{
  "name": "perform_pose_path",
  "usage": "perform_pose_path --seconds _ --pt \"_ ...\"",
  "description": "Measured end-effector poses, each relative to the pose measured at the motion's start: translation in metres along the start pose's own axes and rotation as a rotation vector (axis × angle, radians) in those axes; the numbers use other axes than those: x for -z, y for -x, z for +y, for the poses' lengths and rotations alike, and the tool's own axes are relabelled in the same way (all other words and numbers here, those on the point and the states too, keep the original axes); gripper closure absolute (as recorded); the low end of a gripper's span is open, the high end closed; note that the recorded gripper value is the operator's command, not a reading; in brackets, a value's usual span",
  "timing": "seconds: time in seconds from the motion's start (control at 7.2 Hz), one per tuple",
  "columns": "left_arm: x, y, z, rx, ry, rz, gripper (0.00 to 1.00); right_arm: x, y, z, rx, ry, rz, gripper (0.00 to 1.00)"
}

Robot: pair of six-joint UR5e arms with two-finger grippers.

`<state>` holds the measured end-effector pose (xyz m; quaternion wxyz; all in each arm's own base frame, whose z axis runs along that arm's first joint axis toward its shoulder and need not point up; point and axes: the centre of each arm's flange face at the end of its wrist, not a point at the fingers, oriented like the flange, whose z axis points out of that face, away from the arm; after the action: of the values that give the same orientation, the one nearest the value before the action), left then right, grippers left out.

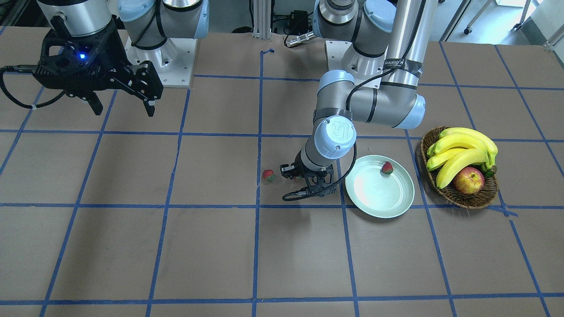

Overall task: Collect all strawberries into plate
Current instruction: 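Move the left gripper back and grasp the next strawberry, then carry the strawberry over the plate and release it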

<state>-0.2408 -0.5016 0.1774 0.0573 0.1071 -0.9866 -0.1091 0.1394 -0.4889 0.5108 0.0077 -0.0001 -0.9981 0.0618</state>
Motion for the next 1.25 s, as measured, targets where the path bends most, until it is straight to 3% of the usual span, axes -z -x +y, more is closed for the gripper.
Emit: perform_pose_path --seconds 0.28,0.56,0.83,0.97,1.11,1.25 --pt "0.029 -0.001 -0.012 -0.001 -0.037 0.009 1.0 0.0 0.0 0.0 0.0 0.0 0.001 0.0" --pt "0.073 0.036 -0.043 -0.02 -0.034 0.004 1.0 0.0 0.0 0.0 -0.001 0.0 0.002 0.0" --pt "0.107 0.12 -0.075 -0.122 -0.029 -0.075 1.0 0.0 0.0 0.0 -0.002 0.0 0.003 0.0" --pt "0.113 0.161 -0.085 -0.185 -0.018 -0.104 0.92 0.0 0.0 0.0 -0.002 0.0 0.002 0.0" --pt "0.11 0.191 -0.09 -0.225 0.003 -0.11 0.52 0.0 0.0 0.0 -0.002 0.0 0.002 0.0" --pt "0.1 0.21 -0.09 -0.244 0.029 -0.105 0.01 0.0 0.0 0.0 -0.002 0.0 0.003 0.0"
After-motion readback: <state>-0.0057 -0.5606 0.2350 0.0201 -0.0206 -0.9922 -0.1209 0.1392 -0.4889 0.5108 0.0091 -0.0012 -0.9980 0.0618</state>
